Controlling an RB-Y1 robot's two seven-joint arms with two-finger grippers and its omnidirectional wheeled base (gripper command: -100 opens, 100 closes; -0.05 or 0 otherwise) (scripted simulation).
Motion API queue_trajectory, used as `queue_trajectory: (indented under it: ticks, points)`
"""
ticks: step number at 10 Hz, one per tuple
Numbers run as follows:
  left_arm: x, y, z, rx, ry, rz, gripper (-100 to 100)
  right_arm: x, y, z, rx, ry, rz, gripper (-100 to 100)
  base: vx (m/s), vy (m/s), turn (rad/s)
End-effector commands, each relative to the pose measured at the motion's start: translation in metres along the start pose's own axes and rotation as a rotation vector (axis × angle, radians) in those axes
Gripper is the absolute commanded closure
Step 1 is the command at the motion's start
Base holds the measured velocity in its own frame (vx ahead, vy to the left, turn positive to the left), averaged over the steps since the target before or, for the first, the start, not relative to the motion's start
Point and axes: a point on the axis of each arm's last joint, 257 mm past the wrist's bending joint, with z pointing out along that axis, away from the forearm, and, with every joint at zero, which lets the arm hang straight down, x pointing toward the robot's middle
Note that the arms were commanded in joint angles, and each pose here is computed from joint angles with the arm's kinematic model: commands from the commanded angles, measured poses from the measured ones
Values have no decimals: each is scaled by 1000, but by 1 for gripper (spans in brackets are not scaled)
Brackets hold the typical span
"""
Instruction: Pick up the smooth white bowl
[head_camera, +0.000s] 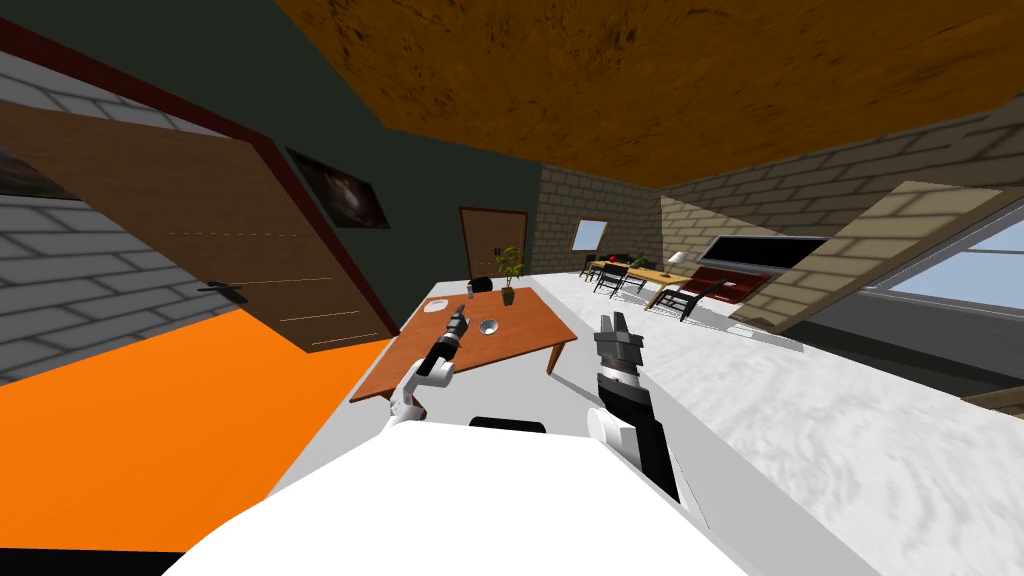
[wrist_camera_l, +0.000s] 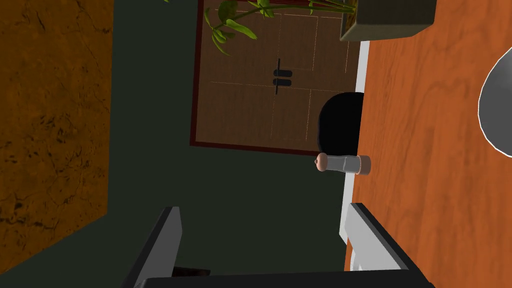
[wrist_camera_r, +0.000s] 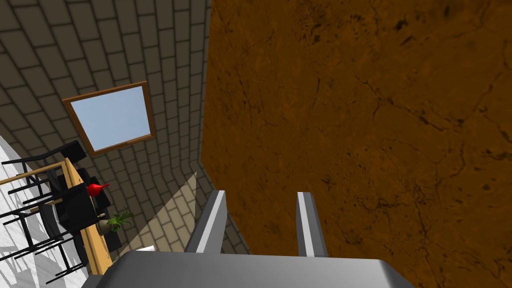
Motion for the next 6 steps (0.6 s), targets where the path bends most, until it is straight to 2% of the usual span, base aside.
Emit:
queue_trajectory:
  ticks: [1, 3, 4, 5, 6]
  points:
    - [-4, 15, 6, -44, -9, -4, -100, 0, 0, 0, 0, 0, 0, 0, 0, -9, -35]
    - [-13, 38, 19, -120, -31, -11, -100, 0, 0, 0, 0, 0, 0, 0, 6, -14, -78]
    - [-15, 47, 17, -142, -35, -11, -100, 0, 0, 0, 0, 0, 0, 0, 7, -13, -44]
    - [-21, 58, 23, -182, -48, -12, -100, 0, 0, 0, 0, 0, 0, 0, 11, -16, -65]
    - [-22, 64, 22, -194, -50, -12, -100, 0, 0, 0, 0, 0, 0, 0, 11, -11, -39]
